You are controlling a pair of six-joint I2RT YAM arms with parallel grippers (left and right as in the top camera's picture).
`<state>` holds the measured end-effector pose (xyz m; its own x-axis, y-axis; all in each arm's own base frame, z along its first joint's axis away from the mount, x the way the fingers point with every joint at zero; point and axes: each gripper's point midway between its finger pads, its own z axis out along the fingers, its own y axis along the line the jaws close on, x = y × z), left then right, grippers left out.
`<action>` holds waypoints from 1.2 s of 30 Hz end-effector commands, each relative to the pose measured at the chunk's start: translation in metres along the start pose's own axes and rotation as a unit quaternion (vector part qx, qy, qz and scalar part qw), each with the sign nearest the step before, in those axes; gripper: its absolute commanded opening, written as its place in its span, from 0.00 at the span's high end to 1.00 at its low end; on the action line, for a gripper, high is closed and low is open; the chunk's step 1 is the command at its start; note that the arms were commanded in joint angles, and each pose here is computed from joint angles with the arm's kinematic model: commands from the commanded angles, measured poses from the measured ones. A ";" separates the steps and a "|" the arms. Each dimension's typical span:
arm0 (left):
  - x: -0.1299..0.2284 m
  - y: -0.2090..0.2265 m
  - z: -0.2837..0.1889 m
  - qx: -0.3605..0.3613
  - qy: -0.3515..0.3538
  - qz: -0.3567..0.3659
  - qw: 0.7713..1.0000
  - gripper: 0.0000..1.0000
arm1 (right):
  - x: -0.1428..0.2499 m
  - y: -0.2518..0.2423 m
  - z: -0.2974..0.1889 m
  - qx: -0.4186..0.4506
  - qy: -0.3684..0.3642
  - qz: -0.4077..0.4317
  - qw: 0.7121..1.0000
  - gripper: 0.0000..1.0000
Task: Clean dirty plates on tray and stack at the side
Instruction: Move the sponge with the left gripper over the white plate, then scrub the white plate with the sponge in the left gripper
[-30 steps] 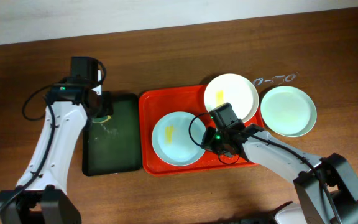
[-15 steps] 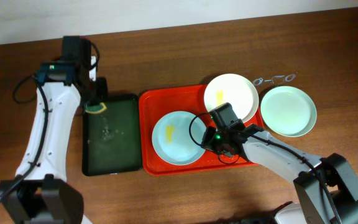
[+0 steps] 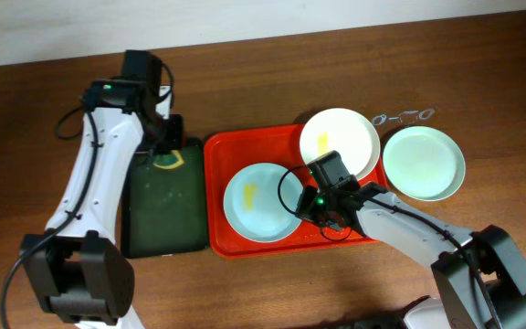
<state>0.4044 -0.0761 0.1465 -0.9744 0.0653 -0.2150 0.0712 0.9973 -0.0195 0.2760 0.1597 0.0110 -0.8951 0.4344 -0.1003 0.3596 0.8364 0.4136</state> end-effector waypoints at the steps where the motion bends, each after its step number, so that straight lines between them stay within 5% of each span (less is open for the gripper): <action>1: 0.006 -0.050 -0.004 0.063 0.003 0.046 0.997 1.00 | 0.001 -0.003 0.002 0.010 -0.004 0.002 1.000 0.96; 14: 0.063 -0.138 0.052 0.098 0.042 0.135 0.985 1.00 | 0.001 -0.003 0.002 0.010 -0.003 0.001 1.000 0.96; 36: 0.123 -0.155 0.157 0.066 0.154 0.173 0.971 1.00 | 0.002 -0.002 0.002 0.006 0.001 0.001 1.000 0.96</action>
<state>0.3418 -0.2279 0.0065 -0.9160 0.3937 -0.0771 0.4006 0.9079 -0.1232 0.2759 0.1597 0.0110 -0.8952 0.4343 -0.1000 0.3595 0.8364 0.4138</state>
